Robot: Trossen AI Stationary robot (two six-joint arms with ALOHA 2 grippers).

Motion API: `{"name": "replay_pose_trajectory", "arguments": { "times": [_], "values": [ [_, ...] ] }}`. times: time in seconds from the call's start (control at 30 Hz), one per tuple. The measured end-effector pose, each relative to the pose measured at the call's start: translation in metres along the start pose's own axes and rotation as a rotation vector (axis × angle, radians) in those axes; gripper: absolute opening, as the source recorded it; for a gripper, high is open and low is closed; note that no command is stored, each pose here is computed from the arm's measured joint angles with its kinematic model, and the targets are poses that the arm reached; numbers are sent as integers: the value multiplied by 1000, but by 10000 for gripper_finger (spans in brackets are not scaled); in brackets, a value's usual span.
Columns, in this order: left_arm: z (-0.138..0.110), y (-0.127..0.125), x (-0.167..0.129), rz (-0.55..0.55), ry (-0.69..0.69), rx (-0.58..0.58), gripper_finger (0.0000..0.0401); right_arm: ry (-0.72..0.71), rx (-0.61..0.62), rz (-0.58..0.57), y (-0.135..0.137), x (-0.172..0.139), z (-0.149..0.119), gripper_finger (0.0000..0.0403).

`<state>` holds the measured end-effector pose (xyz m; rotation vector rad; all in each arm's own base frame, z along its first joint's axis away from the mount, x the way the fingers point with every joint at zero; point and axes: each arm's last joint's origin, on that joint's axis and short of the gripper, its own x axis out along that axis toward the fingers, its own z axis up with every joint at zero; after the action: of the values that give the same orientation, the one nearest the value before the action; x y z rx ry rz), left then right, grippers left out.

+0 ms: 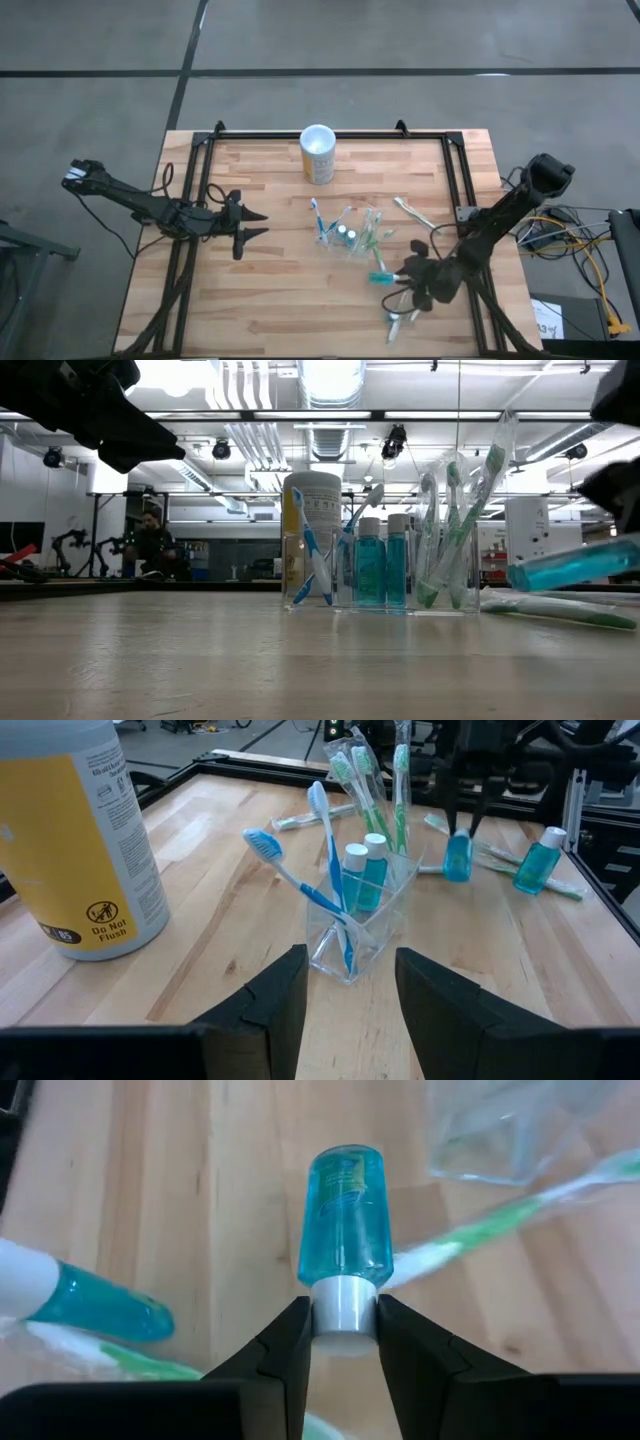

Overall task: Pick & Place toothbrushing station
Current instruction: Put the blue mouthwash into the middle section of the transparent organizer

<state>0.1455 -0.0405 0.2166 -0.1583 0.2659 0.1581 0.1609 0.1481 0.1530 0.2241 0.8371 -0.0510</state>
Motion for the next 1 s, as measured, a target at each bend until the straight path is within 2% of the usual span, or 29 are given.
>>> {"name": "replay_pose_trajectory", "arguments": {
  "times": [0.1, 0.23, 0.43, 0.6, 0.77, 1.0],
  "values": [
    [0, 0, 0, 0, 0, 0, 157, 37, 7, -32, 4, -16, 14, 98],
    [0, 0, 0, 0, 0, 0, 157, 94, 56, -20, 9, -38, 35, 98],
    [0, 0, 0, 0, 0, 0, 157, 187, 136, -12, 10, -79, 81, 98],
    [0, 0, 0, 0, 0, 0, 157, 209, 192, -3, 4, -105, 126, 98],
    [0, 0, 0, 0, 0, 0, 157, 310, 208, -30, -9, -106, 162, 98],
    [0, 0, 0, 0, 0, 0, 157, 501, 175, -77, -22, -80, 201, 98]
  ]
}}
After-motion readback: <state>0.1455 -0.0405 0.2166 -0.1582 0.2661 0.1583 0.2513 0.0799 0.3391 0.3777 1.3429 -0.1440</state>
